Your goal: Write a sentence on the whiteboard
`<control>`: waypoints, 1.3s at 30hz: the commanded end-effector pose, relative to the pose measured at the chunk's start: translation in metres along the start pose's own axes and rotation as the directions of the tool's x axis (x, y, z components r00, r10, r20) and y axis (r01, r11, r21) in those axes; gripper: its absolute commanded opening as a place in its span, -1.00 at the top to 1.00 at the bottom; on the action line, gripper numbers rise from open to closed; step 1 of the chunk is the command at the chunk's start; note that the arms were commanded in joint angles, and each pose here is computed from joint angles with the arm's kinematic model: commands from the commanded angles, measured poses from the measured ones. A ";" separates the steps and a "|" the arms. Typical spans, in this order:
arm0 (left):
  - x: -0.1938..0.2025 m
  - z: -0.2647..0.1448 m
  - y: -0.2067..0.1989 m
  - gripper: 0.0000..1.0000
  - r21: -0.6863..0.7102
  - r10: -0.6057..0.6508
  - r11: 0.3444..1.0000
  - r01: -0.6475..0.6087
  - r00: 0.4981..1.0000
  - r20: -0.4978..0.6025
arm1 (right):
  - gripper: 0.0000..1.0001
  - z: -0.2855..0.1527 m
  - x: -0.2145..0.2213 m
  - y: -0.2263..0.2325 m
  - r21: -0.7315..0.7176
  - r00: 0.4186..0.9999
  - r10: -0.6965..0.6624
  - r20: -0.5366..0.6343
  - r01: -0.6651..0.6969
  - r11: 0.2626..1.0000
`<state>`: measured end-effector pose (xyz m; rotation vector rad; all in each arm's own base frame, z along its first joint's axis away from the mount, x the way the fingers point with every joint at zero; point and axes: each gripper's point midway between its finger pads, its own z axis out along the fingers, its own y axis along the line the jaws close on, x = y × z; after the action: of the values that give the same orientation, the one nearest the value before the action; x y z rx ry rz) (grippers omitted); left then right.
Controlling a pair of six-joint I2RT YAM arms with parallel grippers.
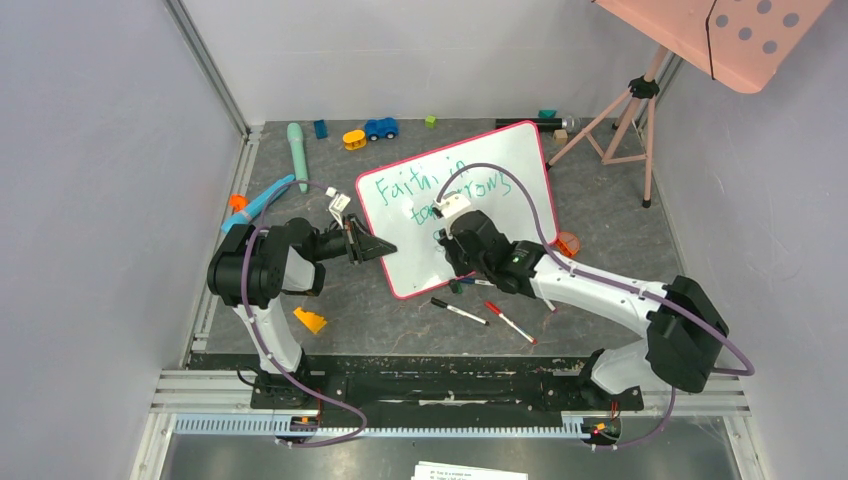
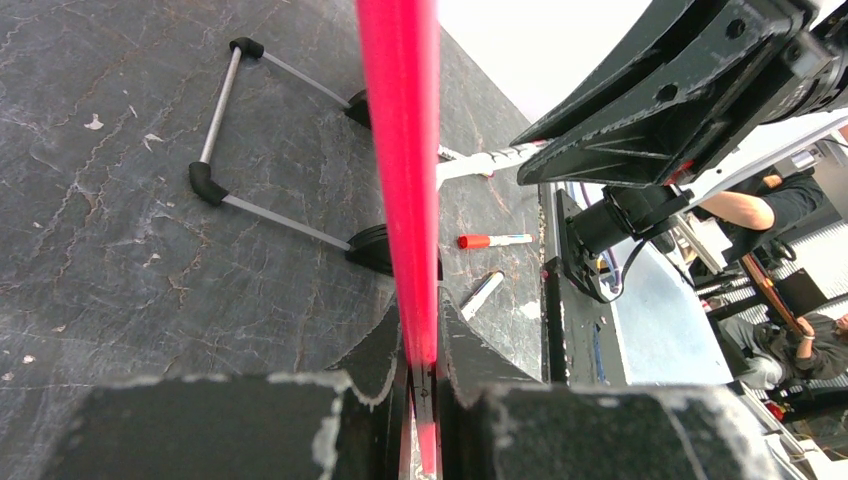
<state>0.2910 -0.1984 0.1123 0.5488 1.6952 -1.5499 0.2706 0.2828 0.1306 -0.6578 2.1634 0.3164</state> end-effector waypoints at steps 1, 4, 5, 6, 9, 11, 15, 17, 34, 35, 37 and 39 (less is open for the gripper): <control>-0.003 0.003 -0.016 0.96 0.082 0.167 0.983 -0.165 0.986 -0.022 | 1.00 -0.013 -0.045 0.001 -0.011 0.991 0.042 0.127 -0.041 0.999; -0.003 0.003 -0.016 0.96 0.083 0.165 0.983 -0.162 0.986 -0.023 | 1.00 -0.031 -0.053 -0.005 -0.009 0.979 0.060 0.195 -0.060 0.998; -0.003 0.003 -0.015 0.96 0.082 0.164 0.983 -0.162 0.986 -0.023 | 1.00 -0.038 -0.057 -0.009 -0.005 0.974 0.064 0.218 -0.064 0.998; -0.003 0.003 -0.015 0.96 0.082 0.166 0.983 -0.163 0.986 -0.023 | 1.00 -0.041 -0.057 -0.012 0.002 0.972 0.064 0.227 -0.066 0.998; -0.003 0.004 -0.015 0.96 0.081 0.164 0.983 -0.162 0.986 -0.022 | 1.00 -0.044 -0.057 -0.025 0.028 0.972 0.073 0.222 -0.081 0.996; -0.003 0.003 -0.015 0.96 0.080 0.162 0.984 -0.159 0.987 -0.022 | 1.00 -0.042 -0.054 -0.033 0.052 0.975 0.078 0.207 -0.091 0.995; -0.003 0.003 -0.015 0.96 0.081 0.165 0.983 -0.163 0.986 -0.022 | 1.00 -0.039 -0.053 -0.045 0.095 0.978 0.086 0.192 -0.106 0.990; -0.003 0.003 -0.015 0.96 0.081 0.165 0.983 -0.163 0.986 -0.022 | 1.00 -0.037 -0.051 -0.047 0.097 0.979 0.086 0.184 -0.105 0.990; -0.003 0.003 -0.015 0.96 0.081 0.167 0.983 -0.165 0.986 -0.021 | 1.00 -0.021 -0.044 -0.046 0.104 0.988 0.065 0.141 -0.080 0.991; -0.003 0.003 -0.016 0.96 0.081 0.166 0.983 -0.164 0.986 -0.022 | 1.00 -0.020 -0.044 -0.047 0.106 0.988 0.064 0.139 -0.079 0.991; -0.003 0.003 -0.015 0.96 0.081 0.165 0.983 -0.163 0.986 -0.022 | 1.00 -0.019 -0.045 -0.047 0.111 0.988 0.062 0.139 -0.078 0.991; -0.003 0.003 -0.015 0.96 0.080 0.166 0.983 -0.163 0.986 -0.022 | 1.00 -0.018 -0.046 -0.048 0.118 0.988 0.062 0.139 -0.079 0.990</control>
<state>0.2908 -0.1985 0.1123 0.5503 1.6953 -1.5509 0.2967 0.2468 0.1587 -0.5065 2.1096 0.2625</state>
